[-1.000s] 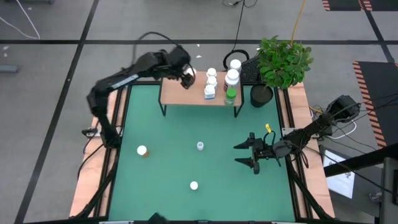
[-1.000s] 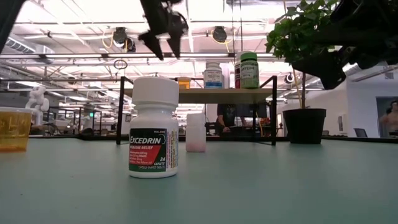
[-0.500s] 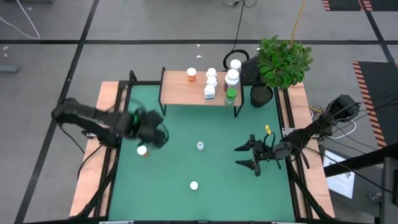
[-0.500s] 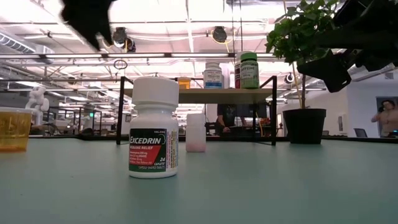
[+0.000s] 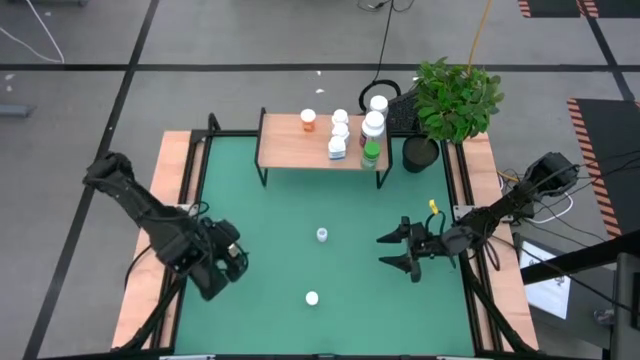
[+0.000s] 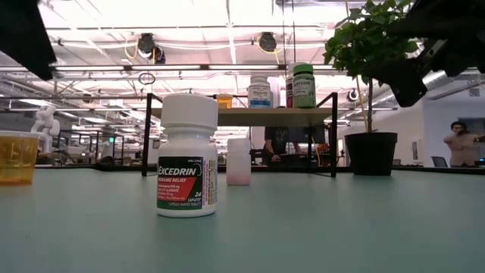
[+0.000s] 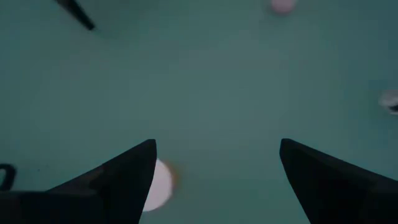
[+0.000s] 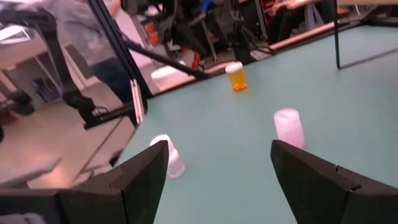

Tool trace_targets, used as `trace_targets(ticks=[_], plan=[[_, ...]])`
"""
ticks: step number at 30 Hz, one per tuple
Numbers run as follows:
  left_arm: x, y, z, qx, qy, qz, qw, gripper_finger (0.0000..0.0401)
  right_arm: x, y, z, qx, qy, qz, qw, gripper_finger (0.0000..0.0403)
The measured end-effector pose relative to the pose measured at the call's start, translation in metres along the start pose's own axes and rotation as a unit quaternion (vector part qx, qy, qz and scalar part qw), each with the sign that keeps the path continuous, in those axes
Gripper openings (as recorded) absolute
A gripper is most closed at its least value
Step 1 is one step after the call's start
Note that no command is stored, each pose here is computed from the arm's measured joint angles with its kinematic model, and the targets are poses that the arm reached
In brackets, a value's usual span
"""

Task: Pick and place medicine bottles onto shelf by color
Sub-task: Align the big orange pill bottle with the other big orange pill bottle on the shelf

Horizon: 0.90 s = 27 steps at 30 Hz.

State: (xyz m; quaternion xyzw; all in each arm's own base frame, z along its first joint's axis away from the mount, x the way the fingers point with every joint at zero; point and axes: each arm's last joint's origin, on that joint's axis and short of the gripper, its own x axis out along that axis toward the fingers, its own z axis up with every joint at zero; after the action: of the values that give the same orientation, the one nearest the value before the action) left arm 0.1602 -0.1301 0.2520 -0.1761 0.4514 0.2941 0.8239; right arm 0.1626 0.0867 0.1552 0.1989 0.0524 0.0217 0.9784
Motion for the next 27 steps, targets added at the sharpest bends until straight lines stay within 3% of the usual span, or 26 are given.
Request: trace_targets(ticks=[7,17,27], plan=[[-0.009,-0.006,-0.010,0.013,-0.044,-0.032,0.998,0.0342,0.000,0.002,0.003,-0.012,-0.013,0.014,1.000,0.0276],[-0.007,-0.005,-0.007,0.024,-0.070,-0.024,0.997,0.0342,0.000,0.005,0.002,-0.075,0.001,0.060,0.995,0.0276],[0.004,-0.003,-0.006,0.024,-0.092,-0.012,0.995,0.0342,0.005,0.004,-0.005,-0.069,0.009,0.056,0.996,0.0276]])
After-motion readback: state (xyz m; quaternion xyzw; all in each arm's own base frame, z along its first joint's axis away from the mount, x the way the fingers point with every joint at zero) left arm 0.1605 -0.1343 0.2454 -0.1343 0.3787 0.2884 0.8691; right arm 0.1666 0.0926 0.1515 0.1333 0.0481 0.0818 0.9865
